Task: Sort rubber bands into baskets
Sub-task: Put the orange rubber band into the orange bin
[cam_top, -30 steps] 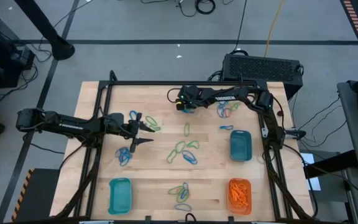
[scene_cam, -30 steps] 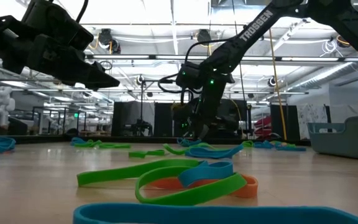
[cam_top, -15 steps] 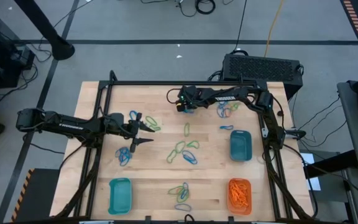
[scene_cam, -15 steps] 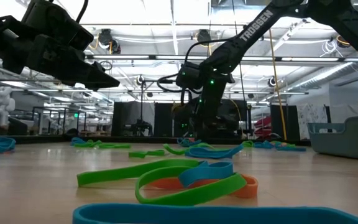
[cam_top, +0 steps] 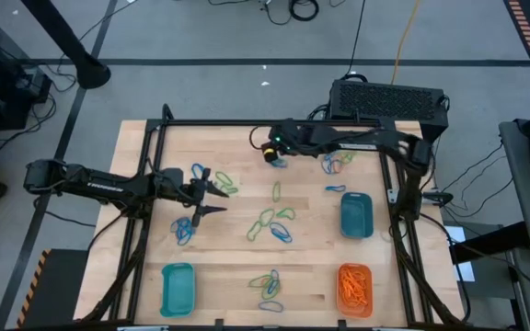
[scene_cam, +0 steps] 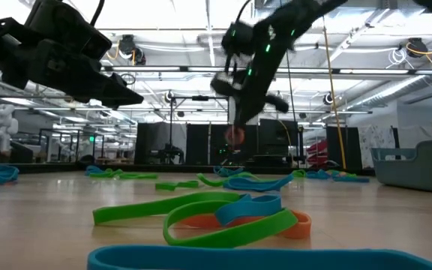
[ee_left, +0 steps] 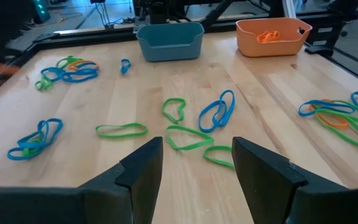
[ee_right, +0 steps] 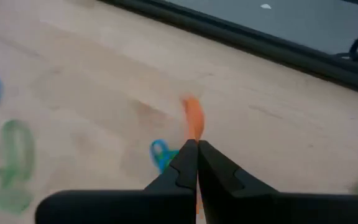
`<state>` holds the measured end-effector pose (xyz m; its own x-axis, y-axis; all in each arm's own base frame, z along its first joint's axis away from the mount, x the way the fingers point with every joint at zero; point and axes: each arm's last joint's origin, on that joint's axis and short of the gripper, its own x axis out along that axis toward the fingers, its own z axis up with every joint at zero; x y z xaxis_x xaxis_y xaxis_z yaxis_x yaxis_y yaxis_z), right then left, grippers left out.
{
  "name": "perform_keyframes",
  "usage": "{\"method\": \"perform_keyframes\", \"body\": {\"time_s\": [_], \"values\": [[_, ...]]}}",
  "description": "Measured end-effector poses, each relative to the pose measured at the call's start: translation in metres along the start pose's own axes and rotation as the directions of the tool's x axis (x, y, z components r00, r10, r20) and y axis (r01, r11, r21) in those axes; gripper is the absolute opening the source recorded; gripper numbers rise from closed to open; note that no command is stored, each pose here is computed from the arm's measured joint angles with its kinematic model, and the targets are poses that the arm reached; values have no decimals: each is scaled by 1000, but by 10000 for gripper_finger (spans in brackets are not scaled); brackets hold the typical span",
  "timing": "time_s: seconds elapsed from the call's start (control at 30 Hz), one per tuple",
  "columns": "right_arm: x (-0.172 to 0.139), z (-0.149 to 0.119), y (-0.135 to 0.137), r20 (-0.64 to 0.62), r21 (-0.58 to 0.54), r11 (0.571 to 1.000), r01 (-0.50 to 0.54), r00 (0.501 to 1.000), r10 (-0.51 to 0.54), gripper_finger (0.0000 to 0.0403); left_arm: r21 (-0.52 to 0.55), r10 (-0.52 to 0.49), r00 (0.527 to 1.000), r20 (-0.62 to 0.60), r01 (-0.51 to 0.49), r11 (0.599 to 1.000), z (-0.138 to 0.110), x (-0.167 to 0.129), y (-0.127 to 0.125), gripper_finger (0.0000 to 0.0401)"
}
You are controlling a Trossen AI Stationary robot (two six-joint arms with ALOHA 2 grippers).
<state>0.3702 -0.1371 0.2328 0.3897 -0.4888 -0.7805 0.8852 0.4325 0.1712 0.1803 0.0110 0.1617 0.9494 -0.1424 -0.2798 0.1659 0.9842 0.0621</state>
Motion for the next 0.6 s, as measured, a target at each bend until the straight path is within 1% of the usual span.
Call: {"method": "perform_keyframes", "body": {"time_s": [0.1, 0.27, 0.33, 0.47, 0.53, 0.6], "values": [[-32, -6, 6, -11, -22, 999, -35, 999, 35, 0, 3, -10, 1000, 1, 10, 1000, 0, 0, -2, 200], [-89, -26, 17, -39, -43, 993, -110, 993, 108, 0, 1, -18, 1000, 8, 18, 1000, 1, 1, -3, 200], [-107, -37, 22, -79, -37, 988, -153, 986, 150, 0, -1, -18, 1000, 13, 18, 1000, 2, 1, -3, 200], [-141, -66, 35, -173, 2, 969, -246, 955, 242, 0, -9, -18, 999, 35, 19, 1000, 4, 1, -3, 200], [-157, -83, 42, -241, 10, 953, -302, 925, 295, 0, -9, -18, 999, 39, 18, 1000, 4, 1, -3, 200], [-170, -103, 48, -321, 14, 943, -331, 892, 318, 0, -9, -17, 999, 42, 18, 1000, 4, 1, -3, 200]]}}
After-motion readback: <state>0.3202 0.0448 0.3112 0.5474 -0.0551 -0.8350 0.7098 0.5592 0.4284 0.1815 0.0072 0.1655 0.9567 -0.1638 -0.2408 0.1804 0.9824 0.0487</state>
